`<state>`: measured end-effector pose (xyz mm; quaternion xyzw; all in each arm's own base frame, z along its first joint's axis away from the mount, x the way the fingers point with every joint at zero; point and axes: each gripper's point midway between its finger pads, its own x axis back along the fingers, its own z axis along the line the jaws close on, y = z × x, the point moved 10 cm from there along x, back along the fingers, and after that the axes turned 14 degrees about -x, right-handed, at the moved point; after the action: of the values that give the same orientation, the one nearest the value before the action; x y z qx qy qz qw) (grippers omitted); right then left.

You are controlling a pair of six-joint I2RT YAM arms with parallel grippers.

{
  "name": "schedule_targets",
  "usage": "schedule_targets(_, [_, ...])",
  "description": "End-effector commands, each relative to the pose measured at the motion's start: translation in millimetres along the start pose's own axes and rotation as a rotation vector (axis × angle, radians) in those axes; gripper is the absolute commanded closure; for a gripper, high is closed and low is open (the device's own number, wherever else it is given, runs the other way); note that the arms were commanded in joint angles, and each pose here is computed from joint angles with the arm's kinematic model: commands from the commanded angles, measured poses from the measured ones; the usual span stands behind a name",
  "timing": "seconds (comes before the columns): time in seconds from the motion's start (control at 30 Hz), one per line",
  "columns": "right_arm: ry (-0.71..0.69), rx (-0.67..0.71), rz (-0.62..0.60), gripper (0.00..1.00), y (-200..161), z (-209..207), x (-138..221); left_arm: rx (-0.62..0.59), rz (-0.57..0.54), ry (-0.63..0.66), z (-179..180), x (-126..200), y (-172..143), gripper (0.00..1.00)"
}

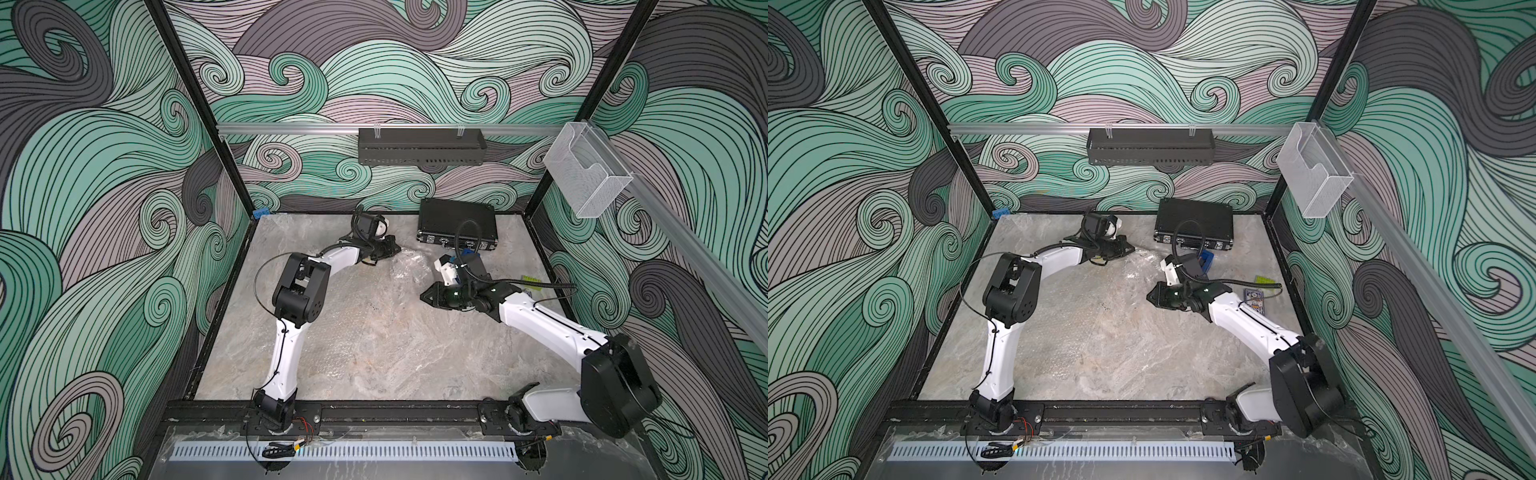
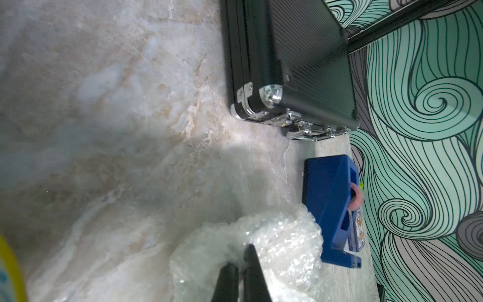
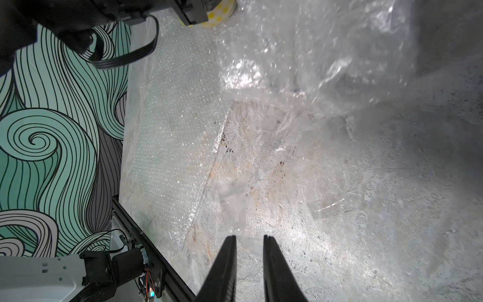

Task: Wrap bowls in bubble wrap
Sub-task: Move the bubble-wrapped bowl to the center of the board.

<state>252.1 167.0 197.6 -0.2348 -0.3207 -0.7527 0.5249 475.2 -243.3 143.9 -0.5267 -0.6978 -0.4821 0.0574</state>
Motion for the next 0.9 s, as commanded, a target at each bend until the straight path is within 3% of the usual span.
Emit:
schedule_targets(0.0, [-0.019,0.001,-0.010,0.77,-1.8,-4.8,3.8,0.026,-0.015,0.005,9.2,0.1,15.7,1.00])
schedule_targets(0.13, [-0.017,0.001,-0.011,0.77,-1.1,-5.1,4.5,0.028,-0.006,-0.009,8.9,-0.5,15.4,0.98])
schedule_targets(0.43, [-0.006,0.007,-0.020,0.76,-2.0,-3.7,7.3,-0.015,-0.031,-0.012,-8.5,32.8,24.7,0.62])
schedule_targets(0.7, [0.074,0.054,0.004,0.75,-9.1,11.6,5.1,-0.043,-0.124,0.075,-23.5,103.2,37.2,0.37])
schedule_targets(0.87, [0.102,0.066,0.029,0.75,-11.5,26.2,-8.4,-0.051,-0.185,0.174,-35.8,160.9,40.6,0.33])
